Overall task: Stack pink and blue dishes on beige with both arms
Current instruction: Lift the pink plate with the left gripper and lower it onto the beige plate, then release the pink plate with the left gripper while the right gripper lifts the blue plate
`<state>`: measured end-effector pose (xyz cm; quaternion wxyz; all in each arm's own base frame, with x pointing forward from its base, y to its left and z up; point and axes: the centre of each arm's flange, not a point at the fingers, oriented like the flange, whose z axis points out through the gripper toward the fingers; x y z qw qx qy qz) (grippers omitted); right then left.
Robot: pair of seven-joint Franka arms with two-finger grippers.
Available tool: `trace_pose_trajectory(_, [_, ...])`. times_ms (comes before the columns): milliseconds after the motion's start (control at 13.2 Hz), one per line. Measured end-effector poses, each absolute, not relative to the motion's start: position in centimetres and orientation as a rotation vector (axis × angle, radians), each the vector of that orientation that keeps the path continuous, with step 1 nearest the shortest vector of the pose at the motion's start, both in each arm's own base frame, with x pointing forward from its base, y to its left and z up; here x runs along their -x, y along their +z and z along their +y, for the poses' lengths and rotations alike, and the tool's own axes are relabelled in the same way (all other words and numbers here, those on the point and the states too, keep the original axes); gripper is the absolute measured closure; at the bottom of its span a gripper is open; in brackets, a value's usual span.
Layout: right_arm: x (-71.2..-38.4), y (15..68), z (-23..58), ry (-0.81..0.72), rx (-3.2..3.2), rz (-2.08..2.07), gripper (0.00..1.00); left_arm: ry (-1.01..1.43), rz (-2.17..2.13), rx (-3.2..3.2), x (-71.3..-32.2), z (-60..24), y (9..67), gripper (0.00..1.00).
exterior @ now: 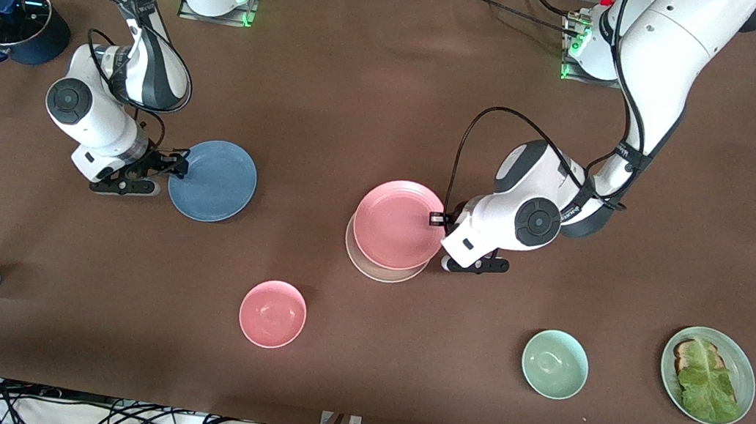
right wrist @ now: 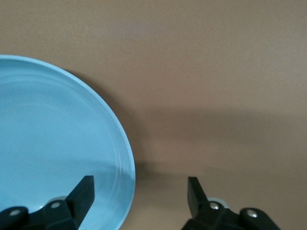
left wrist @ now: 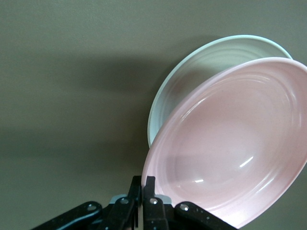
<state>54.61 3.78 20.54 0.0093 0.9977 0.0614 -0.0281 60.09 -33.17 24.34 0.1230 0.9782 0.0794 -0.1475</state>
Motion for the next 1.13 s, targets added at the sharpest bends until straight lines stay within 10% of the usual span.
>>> trace_pose_trajectory(756, [-54.4, 19.6, 3.6, -0.104, -3.115, 0.188, 0.55, -0.419, 0.28, -2.854, -61.7, -31.7, 22.9, 0.95])
trace_pose_trajectory(1134, [-54.4, 19.6, 3.5, -0.105, -3.115, 0.187, 0.81, -0.396, 0.286, -2.844, -62.6, -31.8, 23.3, 0.43])
